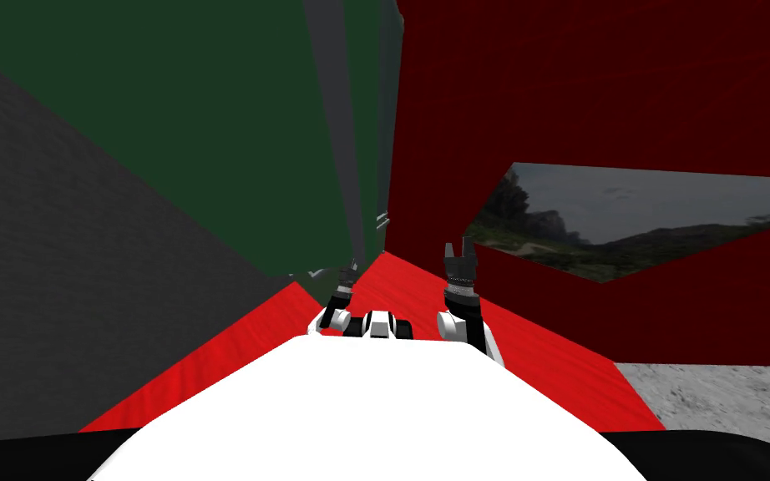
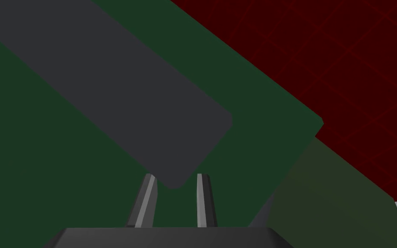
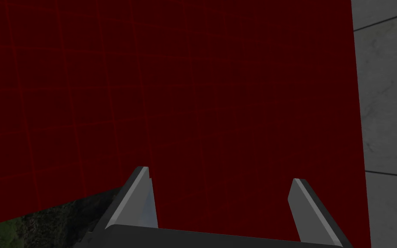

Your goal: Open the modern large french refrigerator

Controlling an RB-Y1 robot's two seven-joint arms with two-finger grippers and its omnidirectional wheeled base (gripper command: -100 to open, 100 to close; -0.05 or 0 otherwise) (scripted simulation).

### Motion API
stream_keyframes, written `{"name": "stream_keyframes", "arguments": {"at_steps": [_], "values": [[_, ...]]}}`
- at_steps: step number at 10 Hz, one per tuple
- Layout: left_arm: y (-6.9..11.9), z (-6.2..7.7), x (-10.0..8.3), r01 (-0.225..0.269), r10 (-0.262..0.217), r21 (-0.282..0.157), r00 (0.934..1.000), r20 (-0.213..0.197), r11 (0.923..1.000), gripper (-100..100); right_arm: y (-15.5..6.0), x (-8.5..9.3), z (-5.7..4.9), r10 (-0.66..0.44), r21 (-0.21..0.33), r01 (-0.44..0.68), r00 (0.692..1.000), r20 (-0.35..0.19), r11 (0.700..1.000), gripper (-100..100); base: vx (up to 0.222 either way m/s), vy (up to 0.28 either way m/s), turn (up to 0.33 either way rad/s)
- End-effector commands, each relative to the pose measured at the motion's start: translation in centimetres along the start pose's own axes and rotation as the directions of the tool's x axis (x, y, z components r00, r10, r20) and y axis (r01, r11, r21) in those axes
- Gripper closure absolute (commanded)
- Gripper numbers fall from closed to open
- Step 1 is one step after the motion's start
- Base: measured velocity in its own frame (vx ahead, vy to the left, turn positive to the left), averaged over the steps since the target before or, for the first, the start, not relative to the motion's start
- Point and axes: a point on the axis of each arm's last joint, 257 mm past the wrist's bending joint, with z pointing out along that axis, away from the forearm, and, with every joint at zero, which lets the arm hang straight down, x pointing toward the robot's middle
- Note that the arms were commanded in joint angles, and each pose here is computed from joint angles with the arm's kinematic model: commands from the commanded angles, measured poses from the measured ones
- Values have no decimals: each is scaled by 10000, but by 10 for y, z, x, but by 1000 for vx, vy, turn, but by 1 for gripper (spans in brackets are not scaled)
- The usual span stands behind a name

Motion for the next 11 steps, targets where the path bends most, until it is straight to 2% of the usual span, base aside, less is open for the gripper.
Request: {"name": "stream_keyframes", "arguments": {"at_steps": [1, 3, 6, 7, 8, 11], "values": [[3, -6, 24, 267, -285, -245, 9966, -774, 9993, 100, 0, 0, 0, -2, -2, 2, 10000, -2, 10000, 0, -177, 188, -207], [5, -11, 39, 459, -512, -445, 9906, -1269, 9980, 100, 0, 0, 0, -2, -2, 2, 10000, -2, 10000, 0, -199, 148, -133], [8, -22, 63, 761, -906, -799, 9762, -1968, 9939, 100, 0, 0, 0, -2, -1, 2, 10000, -2, 10000, 0, -157, 142, -127], [8, -22, 63, 761, -906, -799, 9762, -1968, 9939, 100, 0, 0, 0, -2, -1, 2, 10000, -2, 10000, 0, -103, 81, -53], [14, -16, 53, 689, -870, -1095, 9816, -1702, 9916, -100, 0, 0, 0, -2, 1, 2, 10000, -1, 10000, 0, -62, 30, 45], [5, 3, 57, 746, -934, -1115, 9803, -1738, 9910, -100, 0, 0, 0, 0, 0, 0, 10000, 0, 10000, 0, -46, -8, 29]]}}
